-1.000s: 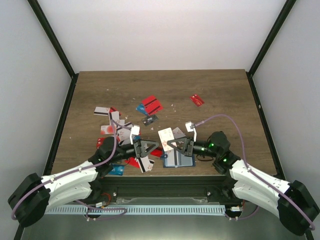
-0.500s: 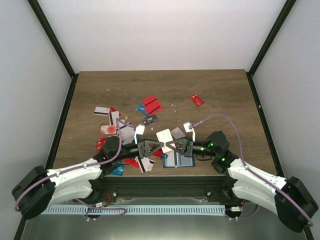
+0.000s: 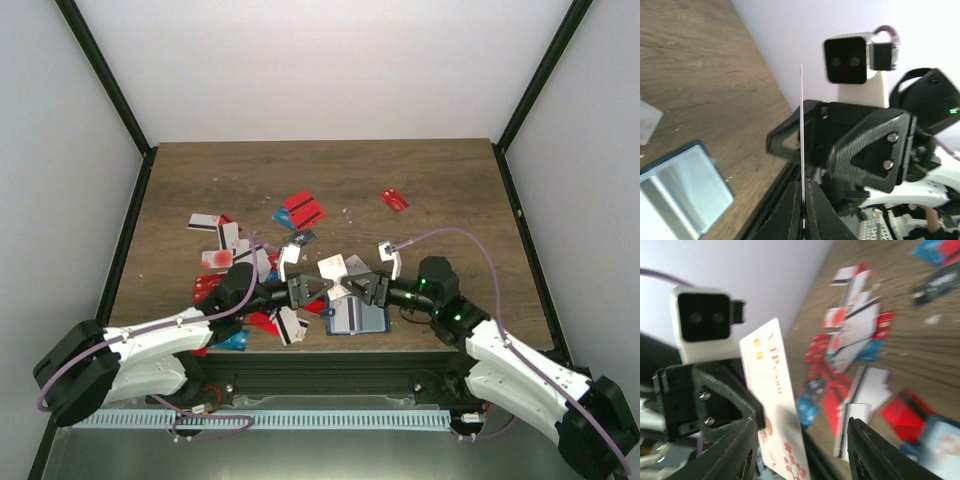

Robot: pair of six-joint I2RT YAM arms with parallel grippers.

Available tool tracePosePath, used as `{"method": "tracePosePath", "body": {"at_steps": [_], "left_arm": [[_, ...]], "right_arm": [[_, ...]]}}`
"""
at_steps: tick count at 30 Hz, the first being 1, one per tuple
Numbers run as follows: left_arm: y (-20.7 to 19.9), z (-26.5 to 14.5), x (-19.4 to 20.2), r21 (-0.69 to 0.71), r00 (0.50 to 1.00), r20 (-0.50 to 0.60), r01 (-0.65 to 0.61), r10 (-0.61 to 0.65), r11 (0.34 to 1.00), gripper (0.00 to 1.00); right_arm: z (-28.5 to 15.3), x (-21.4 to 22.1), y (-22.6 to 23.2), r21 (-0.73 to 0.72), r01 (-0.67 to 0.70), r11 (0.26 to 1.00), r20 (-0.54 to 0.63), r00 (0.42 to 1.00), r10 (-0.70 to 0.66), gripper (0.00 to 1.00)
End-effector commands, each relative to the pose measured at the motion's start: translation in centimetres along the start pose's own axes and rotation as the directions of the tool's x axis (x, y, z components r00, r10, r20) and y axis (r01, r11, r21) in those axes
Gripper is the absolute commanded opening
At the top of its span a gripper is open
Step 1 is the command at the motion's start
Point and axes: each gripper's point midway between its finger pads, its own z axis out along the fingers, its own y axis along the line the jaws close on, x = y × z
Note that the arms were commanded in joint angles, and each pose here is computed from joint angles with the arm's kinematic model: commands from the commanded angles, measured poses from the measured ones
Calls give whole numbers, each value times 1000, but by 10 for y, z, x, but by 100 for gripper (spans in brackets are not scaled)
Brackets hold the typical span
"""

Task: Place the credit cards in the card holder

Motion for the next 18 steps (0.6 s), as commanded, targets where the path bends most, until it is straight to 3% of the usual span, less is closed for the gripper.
{"method": "tracePosePath", "body": {"at_steps": [1,8,18], "left_arm": [[33,8,9,-142,999,-41,-7,1,990,4],[63,30,35,-208,988,-148,11,-43,978,4],[91,58,49,-294,980,-189,5,-63,956,4]], "right_arm": [[-25,-2,-62,367,-57,929,51,998,41,51],[-66,27,-126,657,-200,727,121,980,159,48],[-88,65,-159,751,-304,586,160,945,286,40]]}}
